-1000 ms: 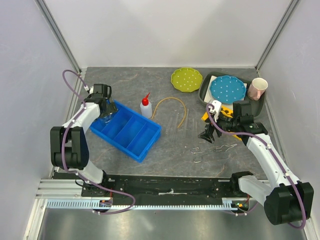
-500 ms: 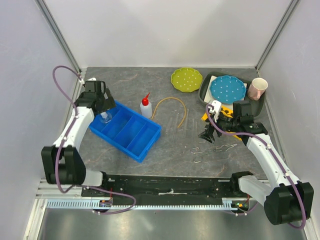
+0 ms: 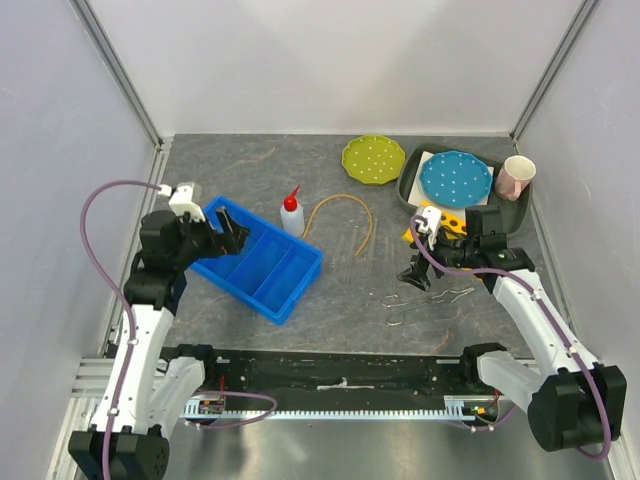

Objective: Organize the chemistry lab equipment

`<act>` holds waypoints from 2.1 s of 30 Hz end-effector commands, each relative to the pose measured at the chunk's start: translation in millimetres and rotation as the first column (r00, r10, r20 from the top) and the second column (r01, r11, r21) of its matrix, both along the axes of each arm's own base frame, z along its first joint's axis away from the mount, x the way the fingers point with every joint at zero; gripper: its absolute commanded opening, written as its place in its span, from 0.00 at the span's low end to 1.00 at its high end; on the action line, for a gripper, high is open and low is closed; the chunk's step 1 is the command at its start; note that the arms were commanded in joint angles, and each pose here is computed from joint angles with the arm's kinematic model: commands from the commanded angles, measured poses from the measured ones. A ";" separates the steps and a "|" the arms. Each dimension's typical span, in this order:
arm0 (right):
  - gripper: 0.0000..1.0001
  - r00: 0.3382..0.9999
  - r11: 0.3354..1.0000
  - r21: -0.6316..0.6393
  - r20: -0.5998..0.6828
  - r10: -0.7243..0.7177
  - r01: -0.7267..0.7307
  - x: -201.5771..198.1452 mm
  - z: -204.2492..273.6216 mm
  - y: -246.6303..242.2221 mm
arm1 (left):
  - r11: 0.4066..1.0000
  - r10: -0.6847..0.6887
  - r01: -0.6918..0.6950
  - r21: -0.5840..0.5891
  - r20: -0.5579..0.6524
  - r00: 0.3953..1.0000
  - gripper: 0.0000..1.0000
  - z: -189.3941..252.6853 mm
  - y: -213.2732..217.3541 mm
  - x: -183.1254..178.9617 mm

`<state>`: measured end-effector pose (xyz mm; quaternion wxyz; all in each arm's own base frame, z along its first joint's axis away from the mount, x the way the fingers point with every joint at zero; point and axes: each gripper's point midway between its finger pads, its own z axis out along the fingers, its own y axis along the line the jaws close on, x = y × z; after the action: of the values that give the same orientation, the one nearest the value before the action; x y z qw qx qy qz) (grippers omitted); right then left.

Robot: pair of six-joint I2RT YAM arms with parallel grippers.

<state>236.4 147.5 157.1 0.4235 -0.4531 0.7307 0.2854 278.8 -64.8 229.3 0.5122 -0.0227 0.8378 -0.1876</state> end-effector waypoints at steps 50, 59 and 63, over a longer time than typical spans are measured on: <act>0.98 1.000 1.000 0.017 -0.018 -0.004 0.004 5.9 -1.5 0.2 | 0.893 -0.153 0.264 0.365 -0.305 0.940 0.89 -117.8 -132.0 147.2; 0.98 1.000 1.000 0.019 -0.016 -0.005 0.005 6.1 -0.5 0.0 | 0.908 -0.116 0.225 0.353 -0.305 0.945 0.52 -119.4 -132.2 153.3; 0.98 1.000 1.000 0.017 -0.015 -0.002 0.002 5.4 -0.9 0.3 | 0.922 -0.128 0.210 0.326 -0.255 0.958 0.31 -95.5 -134.4 152.1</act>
<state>237.4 146.9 148.6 0.4052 -0.4363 0.7449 0.3010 414.8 -192.6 89.1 0.3307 0.1347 0.9321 -0.0602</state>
